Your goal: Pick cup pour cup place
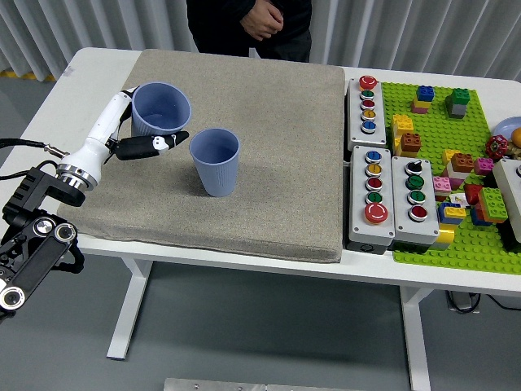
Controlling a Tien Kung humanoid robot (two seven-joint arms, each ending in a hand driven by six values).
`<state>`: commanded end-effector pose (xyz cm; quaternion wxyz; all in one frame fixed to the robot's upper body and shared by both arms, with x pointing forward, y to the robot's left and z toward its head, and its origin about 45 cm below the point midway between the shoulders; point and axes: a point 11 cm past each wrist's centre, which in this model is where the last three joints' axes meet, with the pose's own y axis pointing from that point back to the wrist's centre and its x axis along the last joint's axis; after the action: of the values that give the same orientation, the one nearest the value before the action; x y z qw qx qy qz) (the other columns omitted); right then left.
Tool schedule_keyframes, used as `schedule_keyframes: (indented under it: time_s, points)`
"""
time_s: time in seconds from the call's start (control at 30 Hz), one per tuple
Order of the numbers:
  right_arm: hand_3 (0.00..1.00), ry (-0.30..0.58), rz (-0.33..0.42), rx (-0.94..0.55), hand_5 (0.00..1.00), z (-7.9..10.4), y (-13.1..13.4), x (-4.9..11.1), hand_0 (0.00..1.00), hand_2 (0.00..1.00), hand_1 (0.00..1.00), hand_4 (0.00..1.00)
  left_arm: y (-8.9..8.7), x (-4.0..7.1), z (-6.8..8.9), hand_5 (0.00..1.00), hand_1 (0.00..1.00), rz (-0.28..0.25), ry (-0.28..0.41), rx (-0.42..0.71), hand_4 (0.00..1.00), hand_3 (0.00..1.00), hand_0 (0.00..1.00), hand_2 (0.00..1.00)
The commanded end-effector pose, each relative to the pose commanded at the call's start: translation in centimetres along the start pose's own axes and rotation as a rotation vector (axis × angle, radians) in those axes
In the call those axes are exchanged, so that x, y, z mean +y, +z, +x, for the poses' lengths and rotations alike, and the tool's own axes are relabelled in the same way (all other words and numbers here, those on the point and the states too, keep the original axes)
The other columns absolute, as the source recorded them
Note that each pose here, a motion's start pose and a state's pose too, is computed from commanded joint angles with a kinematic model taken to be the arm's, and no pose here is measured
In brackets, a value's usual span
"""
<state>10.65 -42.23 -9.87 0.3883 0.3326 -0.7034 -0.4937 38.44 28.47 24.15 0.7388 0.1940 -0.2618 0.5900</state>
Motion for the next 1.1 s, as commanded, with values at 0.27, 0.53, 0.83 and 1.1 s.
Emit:
schedule_keyframes:
  time_s: [0.27, 0.53, 0.83, 1.1]
  points:
    - [0.698, 0.000, 0.004, -0.004, 0.304, 0.1, -0.1, 0.0, 0.722, 0.731, 0.687, 0.315, 0.6, -0.8, 0.8, 0.169, 0.500, -0.006, -0.013, -0.150, 0.813, 0.513, 0.597, 0.531]
    - [0.697, -0.002, 0.013, -0.012, 0.304, -0.1, -0.6, 0.1, 0.721, 0.731, 0.687, 0.313, 1.8, -1.2, 1.5, 0.163, 0.501, -0.033, -0.015, -0.295, 0.806, 0.515, 0.596, 0.532]
    - [0.697, -0.002, 0.015, -0.015, 0.303, -0.1, -0.7, 0.1, 0.721, 0.732, 0.687, 0.313, 2.8, -1.5, 1.3, 0.159, 0.502, -0.058, -0.026, -0.435, 0.801, 0.518, 0.595, 0.533]
    - [0.697, -0.003, 0.019, -0.017, 0.301, -0.1, -0.8, 0.1, 0.721, 0.733, 0.687, 0.313, 3.5, -1.8, 1.4, 0.156, 0.504, -0.074, -0.031, -0.506, 0.799, 0.520, 0.594, 0.534]
